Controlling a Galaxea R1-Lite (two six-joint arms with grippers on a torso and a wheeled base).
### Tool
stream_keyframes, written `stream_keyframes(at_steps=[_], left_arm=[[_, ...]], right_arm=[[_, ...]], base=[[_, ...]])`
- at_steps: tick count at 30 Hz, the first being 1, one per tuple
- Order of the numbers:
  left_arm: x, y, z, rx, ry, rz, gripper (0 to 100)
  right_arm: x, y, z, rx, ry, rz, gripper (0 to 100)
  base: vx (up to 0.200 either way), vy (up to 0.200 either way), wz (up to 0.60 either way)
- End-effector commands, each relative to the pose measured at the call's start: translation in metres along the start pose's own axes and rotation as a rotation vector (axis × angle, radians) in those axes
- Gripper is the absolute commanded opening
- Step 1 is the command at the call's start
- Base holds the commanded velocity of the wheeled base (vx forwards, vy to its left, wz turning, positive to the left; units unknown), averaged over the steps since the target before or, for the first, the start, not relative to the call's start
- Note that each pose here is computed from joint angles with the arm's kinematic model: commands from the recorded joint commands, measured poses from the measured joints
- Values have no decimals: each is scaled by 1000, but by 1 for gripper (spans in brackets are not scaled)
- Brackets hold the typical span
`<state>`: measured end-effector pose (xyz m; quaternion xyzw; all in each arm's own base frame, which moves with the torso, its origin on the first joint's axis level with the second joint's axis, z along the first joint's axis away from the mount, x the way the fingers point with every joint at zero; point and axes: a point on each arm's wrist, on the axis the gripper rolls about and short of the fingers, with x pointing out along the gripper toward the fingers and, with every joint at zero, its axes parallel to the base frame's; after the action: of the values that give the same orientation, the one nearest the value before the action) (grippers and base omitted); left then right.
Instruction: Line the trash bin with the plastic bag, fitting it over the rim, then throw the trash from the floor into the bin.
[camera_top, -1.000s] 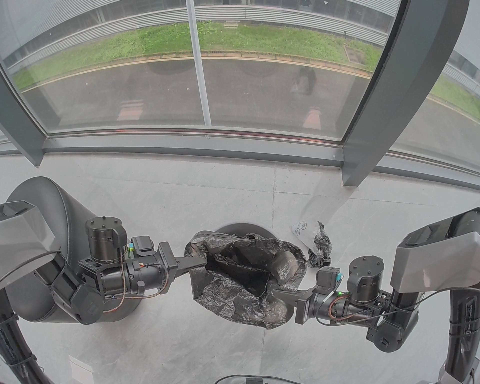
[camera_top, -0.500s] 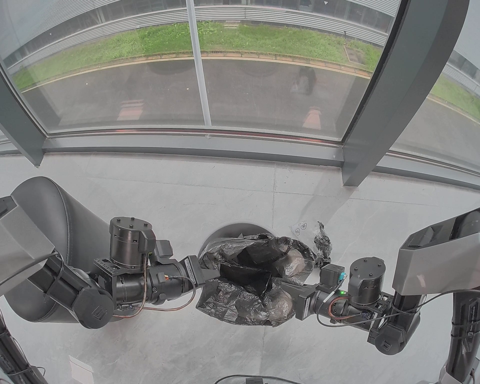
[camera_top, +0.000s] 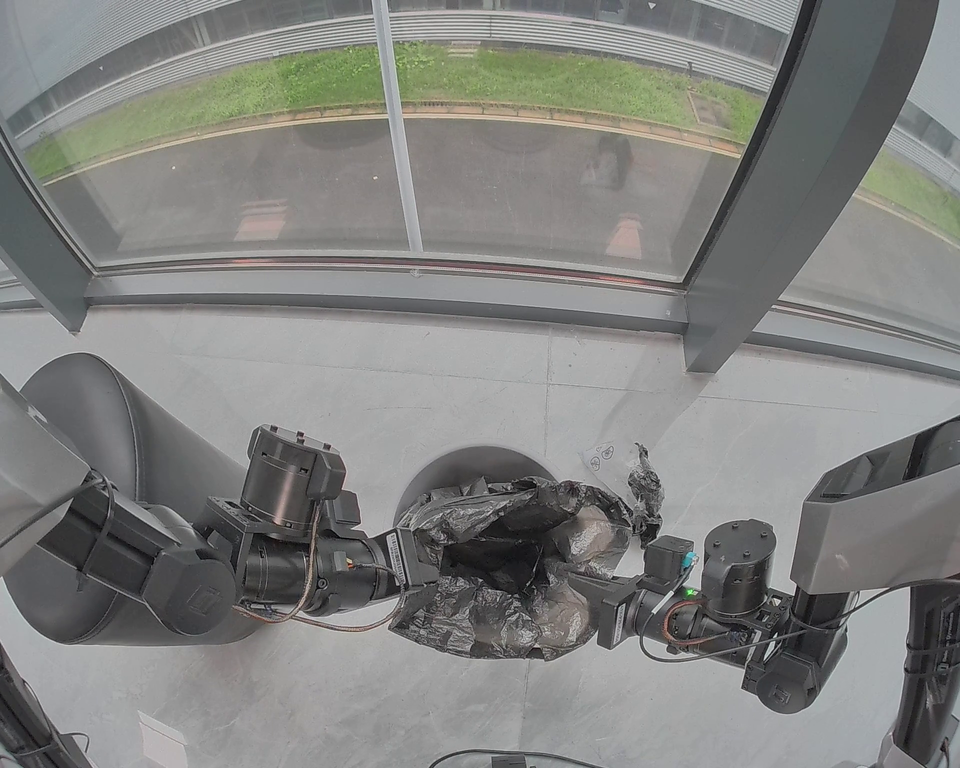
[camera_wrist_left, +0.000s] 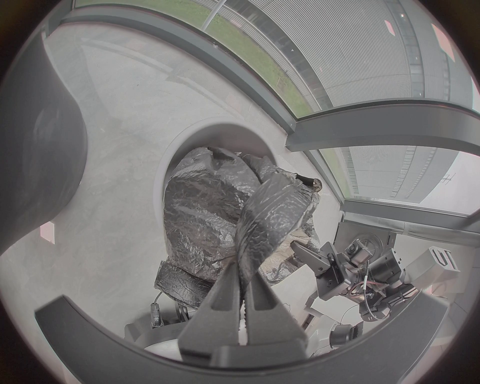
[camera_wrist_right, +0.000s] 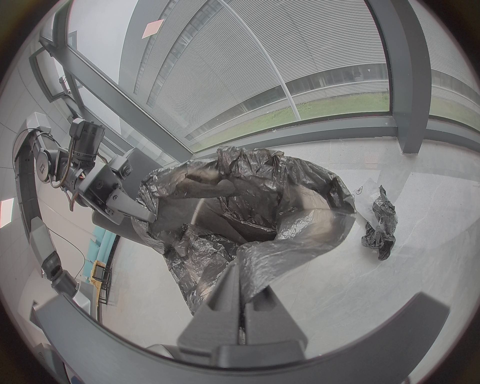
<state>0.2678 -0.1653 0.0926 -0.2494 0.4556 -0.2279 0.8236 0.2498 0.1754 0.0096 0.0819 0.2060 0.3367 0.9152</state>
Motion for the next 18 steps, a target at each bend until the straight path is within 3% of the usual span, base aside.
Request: stream_keyframes(at_steps=[1,7,8,18], left_arm=[[4,-3,4,4,-8,-8,0],[4,-4,6,5,-14,-12,0],[4,-4,6,5,-14,-12,0],[2,-4,5,6,-14,-10,0]], right_arm=[[1,-10,-1,-11,2,-29,0],[3,-15,-6,-16,13,-45,0],[4,-15,-6,-16,13,-45,100],[-3,-14,2,-19,-19,-49,100]], base=[[0,0,0],[0,0,0],[0,0,0],[0,0,0]])
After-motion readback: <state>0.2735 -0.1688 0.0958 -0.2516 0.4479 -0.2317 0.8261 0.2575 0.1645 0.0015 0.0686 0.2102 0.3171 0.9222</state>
